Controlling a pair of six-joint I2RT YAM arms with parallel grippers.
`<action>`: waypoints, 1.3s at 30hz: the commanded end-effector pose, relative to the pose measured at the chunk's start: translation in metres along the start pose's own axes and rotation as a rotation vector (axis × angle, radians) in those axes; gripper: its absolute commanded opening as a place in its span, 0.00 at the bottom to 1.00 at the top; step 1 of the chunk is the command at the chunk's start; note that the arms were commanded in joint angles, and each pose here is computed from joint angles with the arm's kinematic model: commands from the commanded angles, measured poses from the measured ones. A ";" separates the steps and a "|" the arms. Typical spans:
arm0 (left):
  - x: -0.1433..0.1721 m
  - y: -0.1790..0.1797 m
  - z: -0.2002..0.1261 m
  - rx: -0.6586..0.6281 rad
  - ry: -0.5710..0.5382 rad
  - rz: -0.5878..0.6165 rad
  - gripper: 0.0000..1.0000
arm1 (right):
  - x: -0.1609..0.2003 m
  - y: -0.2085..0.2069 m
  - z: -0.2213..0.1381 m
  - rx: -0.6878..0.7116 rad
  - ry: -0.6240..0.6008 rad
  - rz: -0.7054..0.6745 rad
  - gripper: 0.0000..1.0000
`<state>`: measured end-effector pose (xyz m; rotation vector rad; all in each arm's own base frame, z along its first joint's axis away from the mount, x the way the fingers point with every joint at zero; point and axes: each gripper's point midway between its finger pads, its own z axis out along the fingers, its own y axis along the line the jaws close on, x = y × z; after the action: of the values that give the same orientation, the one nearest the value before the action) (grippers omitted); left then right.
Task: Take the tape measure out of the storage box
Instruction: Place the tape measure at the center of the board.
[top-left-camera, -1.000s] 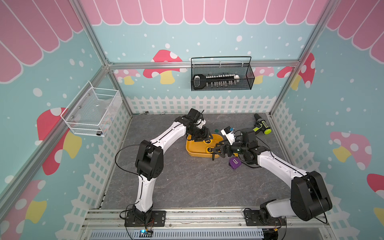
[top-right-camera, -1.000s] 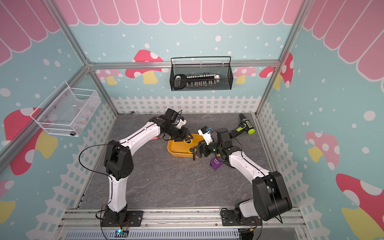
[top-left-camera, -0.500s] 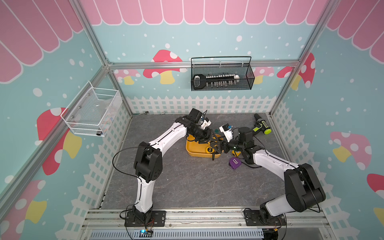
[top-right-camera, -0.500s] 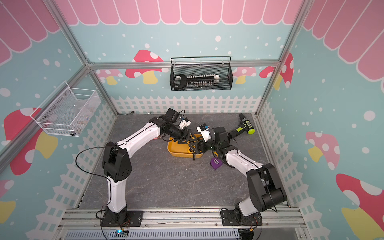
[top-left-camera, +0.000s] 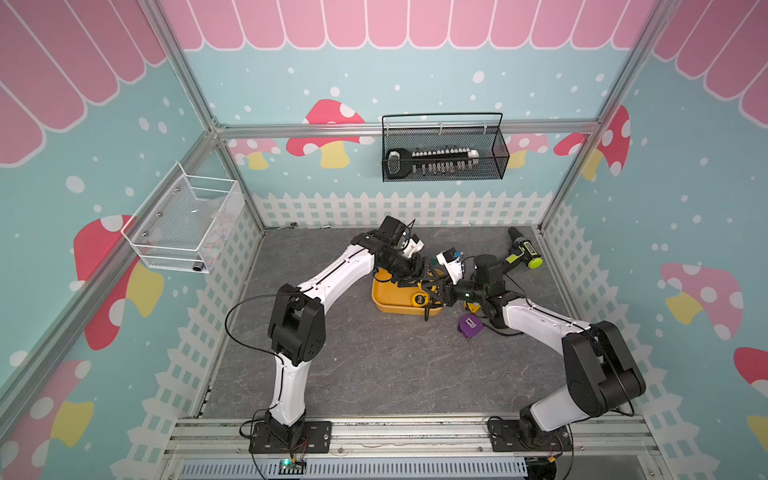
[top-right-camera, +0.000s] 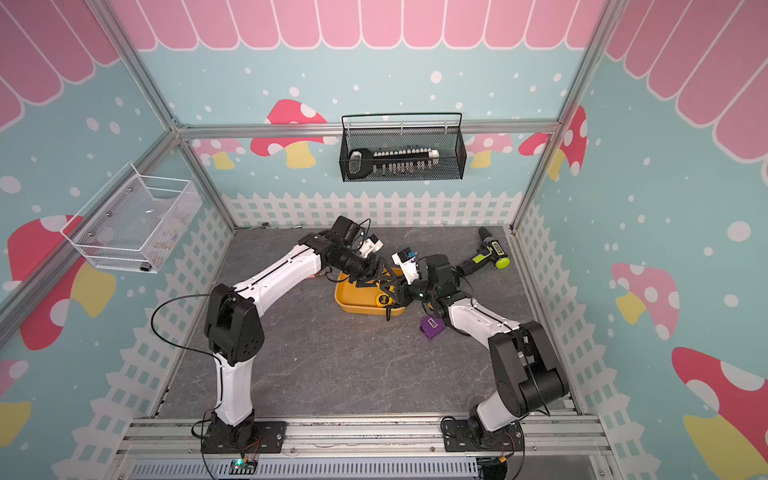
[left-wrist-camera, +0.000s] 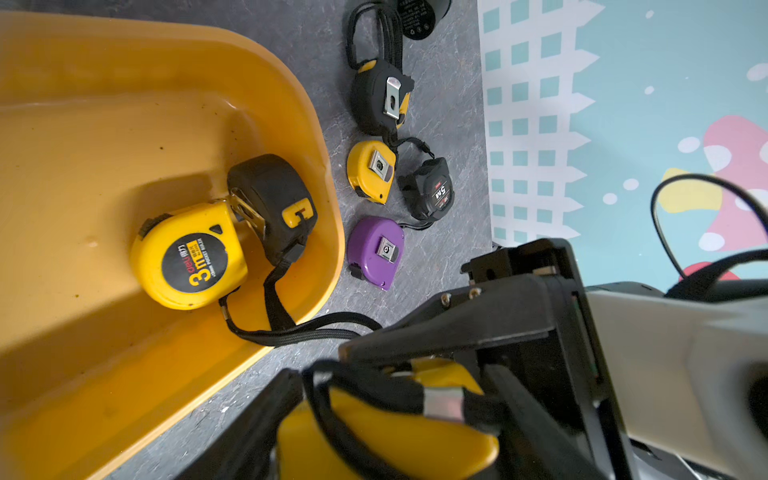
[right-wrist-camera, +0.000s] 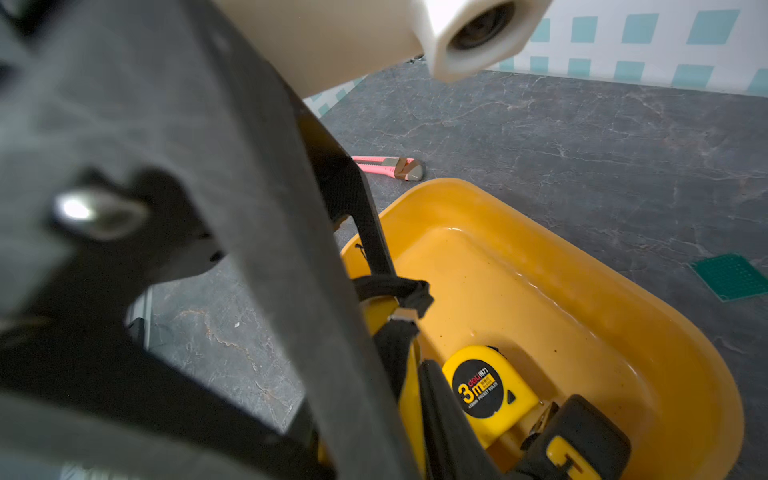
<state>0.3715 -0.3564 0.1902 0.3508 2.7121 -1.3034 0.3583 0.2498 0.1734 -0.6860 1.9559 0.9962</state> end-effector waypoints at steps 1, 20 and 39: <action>-0.010 -0.017 -0.014 -0.010 -0.058 0.047 0.99 | -0.002 0.000 -0.007 0.030 -0.022 0.013 0.19; -0.006 0.068 0.050 -0.623 0.025 0.347 0.99 | 0.075 -0.076 -0.083 0.112 0.070 0.593 0.18; -0.021 0.081 0.082 -0.665 0.067 0.397 0.97 | 0.108 -0.098 -0.047 0.226 0.292 0.648 0.69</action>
<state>0.4170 -0.3764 0.0928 0.7502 2.7039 -0.3167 0.3573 0.1581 0.0578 -0.0569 2.5308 1.1685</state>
